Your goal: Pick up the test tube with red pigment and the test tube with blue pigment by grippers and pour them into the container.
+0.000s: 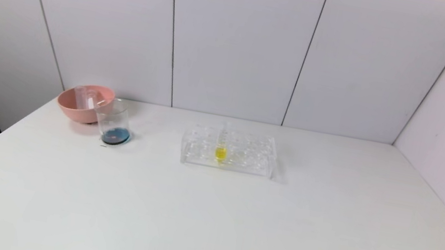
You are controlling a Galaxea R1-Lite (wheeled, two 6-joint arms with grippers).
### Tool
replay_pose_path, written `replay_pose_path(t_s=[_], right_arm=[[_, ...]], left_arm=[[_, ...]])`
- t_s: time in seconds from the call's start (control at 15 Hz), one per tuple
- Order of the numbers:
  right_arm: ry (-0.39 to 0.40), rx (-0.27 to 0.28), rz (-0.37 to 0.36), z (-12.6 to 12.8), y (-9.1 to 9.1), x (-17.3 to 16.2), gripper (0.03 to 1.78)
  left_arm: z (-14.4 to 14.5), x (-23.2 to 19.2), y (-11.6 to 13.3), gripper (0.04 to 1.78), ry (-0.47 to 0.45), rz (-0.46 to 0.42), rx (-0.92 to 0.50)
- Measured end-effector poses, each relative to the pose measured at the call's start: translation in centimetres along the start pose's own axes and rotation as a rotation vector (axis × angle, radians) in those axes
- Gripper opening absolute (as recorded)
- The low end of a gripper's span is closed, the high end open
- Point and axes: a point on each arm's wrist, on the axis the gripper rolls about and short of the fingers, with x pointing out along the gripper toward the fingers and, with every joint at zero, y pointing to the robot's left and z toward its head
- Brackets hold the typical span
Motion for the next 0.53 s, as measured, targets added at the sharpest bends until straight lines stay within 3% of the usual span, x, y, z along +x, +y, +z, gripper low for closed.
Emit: replay_pose_path(t_s=[0.53], right_arm=[[0.0,0.0,0.0,0.0,0.0,0.0,1.77]], left_arm=[[-0.05,0.0,0.01,1.76,0.005,0.004,-0.018]])
